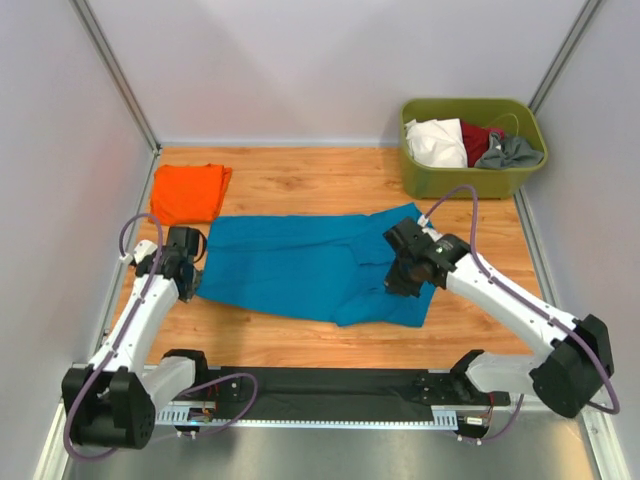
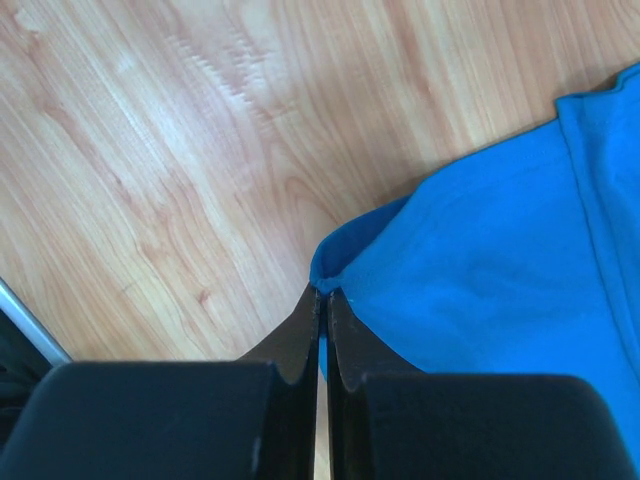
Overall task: Fold and stack the t-shirts
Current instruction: Fold the tshirt
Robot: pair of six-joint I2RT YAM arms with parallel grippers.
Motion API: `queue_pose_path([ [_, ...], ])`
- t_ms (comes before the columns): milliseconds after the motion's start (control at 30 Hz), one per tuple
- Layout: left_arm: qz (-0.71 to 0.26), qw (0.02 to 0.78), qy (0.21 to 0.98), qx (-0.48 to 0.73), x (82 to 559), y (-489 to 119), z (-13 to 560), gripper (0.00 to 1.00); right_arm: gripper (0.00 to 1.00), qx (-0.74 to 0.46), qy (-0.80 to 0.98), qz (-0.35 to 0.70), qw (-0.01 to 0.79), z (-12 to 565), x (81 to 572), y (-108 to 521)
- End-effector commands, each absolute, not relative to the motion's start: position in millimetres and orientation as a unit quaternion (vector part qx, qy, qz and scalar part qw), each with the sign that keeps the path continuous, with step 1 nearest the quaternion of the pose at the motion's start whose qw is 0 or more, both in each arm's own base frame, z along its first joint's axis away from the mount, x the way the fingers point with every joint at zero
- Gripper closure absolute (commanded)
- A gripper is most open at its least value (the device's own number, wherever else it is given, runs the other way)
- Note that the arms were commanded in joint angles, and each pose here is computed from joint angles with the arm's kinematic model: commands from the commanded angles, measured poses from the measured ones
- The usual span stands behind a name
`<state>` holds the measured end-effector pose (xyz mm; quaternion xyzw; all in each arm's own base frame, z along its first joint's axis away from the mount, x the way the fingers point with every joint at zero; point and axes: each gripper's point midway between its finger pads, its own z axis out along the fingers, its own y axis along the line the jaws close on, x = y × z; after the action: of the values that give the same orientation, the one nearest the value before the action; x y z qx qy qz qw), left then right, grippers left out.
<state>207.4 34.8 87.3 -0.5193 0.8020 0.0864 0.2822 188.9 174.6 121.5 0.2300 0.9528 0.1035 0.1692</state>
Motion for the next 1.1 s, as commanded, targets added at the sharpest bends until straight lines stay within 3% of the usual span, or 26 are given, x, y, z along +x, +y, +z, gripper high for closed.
queue_pose_path([
  [0, 0.109, 0.280, 0.796, -0.525, 219.3, 40.0, 97.4, 1.00, 1.00, 0.184, 0.960, 0.106, 0.181, 134.1, 215.7, 168.0],
  [267, 0.134, 0.249, 0.797, -0.534, 261.1, 38.4, 95.9, 1.00, 1.00, 0.186, 0.953, 0.106, 0.213, 168.1, 288.4, 149.7],
  [467, 0.147, 0.253, 0.794, -0.533, 291.1, 41.0, 112.6, 1.00, 1.00, 0.175, 0.958, 0.104, 0.204, 161.6, 321.5, 144.6],
  [833, 0.180, 0.222, 0.799, -0.530, 316.3, 42.2, 106.5, 1.00, 1.00, 0.136, 0.953, 0.083, 0.257, 171.9, 378.7, 130.9],
  [1067, 0.205, 0.220, 0.800, -0.520, 320.2, 48.6, 108.5, 1.00, 1.00, 0.125, 0.961, 0.074, 0.237, 164.3, 394.3, 134.7],
])
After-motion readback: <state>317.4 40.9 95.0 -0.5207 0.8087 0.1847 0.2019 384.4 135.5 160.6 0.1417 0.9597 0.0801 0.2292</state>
